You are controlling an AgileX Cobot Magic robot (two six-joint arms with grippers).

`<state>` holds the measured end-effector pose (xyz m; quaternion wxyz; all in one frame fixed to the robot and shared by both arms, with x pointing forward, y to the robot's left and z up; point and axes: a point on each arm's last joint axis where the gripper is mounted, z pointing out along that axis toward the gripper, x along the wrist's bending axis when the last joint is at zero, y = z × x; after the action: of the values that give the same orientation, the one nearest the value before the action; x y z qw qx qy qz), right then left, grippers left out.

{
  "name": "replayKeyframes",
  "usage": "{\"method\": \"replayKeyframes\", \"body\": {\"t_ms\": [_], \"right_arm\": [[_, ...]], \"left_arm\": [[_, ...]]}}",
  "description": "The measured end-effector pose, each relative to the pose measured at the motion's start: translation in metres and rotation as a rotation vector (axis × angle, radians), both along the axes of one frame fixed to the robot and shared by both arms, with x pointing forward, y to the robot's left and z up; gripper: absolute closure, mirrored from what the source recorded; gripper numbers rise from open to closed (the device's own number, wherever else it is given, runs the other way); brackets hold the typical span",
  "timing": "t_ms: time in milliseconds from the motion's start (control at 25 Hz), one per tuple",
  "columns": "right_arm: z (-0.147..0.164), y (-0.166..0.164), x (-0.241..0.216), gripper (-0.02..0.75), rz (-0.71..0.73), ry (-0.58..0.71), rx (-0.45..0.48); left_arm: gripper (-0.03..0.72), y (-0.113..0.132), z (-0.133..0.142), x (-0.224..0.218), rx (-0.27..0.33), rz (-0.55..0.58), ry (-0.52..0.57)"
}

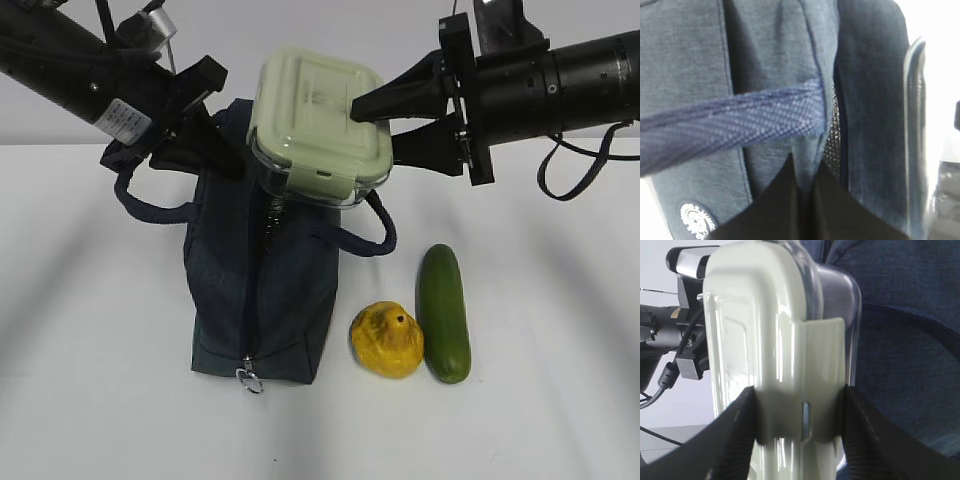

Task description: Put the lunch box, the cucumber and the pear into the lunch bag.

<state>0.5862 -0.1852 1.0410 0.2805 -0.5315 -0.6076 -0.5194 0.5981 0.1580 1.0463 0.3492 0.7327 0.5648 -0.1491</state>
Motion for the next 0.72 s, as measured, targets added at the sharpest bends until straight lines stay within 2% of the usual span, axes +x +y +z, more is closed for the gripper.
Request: {"method": "replayKeyframes", "body": {"t_ms": [360,600,720], "right_arm": [[-0.023,-0.006,0.000,0.379,-0.004,0.089,-0.194],[-0.042,0.003,0.002,0.379,0.001,0.156,-0.233],[-0.049,0.018,0.001,0.379,0.033,0.169,-0.248]], "left_arm": [[0.685,-0.001,-0.001,0.001,-0.009,0.004,0.006],[0.685,-0.005,0.003,0.000,-0.075,-0.025,-0.016],[0.685,-0.006,0.004,0.000,-0.084,-0.037,-0.029]]}}
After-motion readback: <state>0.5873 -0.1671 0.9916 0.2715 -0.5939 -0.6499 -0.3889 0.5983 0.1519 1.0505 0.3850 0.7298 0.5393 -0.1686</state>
